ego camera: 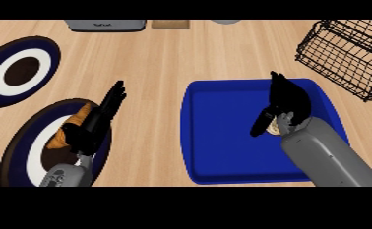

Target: Pick the cupcake from the tray and place it in the tiered basket

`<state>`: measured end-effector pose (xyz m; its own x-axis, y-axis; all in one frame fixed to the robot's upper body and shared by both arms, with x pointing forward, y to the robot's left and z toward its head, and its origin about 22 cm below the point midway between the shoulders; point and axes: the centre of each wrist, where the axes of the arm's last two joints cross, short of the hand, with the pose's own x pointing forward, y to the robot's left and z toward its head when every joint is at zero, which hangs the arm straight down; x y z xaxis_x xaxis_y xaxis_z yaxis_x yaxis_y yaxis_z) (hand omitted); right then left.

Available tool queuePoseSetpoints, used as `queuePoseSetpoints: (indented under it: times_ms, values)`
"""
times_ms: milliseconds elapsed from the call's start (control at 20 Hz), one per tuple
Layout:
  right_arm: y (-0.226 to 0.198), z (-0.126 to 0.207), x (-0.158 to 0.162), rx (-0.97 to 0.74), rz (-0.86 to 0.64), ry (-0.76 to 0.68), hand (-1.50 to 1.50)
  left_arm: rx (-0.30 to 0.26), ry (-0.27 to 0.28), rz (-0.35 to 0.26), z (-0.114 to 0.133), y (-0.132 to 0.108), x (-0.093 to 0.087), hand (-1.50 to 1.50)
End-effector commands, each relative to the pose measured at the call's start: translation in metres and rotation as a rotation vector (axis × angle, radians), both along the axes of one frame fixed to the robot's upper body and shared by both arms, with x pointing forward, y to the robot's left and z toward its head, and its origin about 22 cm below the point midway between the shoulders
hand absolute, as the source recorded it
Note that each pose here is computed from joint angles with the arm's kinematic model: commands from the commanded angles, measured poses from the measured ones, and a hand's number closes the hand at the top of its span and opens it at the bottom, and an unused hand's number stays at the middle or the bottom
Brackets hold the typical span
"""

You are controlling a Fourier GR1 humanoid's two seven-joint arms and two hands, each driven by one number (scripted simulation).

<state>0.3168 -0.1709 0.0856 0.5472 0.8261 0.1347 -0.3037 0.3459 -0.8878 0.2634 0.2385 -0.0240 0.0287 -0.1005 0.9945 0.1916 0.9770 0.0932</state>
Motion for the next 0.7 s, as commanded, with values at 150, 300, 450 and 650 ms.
queuePoseSetpoints:
  times_ms: [150, 300, 450, 650]
  values:
    - [-0.009, -0.014, -0.009, -0.055, -0.218, 0.081, -1.50, -0.001, -0.007, 0.019, -0.009, -0.008, 0.006, 0.00]
    - [-0.015, -0.023, -0.015, -0.045, -0.220, 0.104, -1.50, -0.003, -0.014, 0.007, 0.016, 0.000, 0.016, 0.00]
    - [-0.022, -0.034, -0.018, -0.041, -0.224, 0.102, -1.50, -0.006, -0.031, 0.004, 0.001, -0.009, -0.002, 0.00]
    - [-0.029, -0.044, -0.011, -0.053, -0.207, 0.130, -1.50, -0.011, 0.002, -0.015, -0.009, -0.006, -0.003, 0.00]
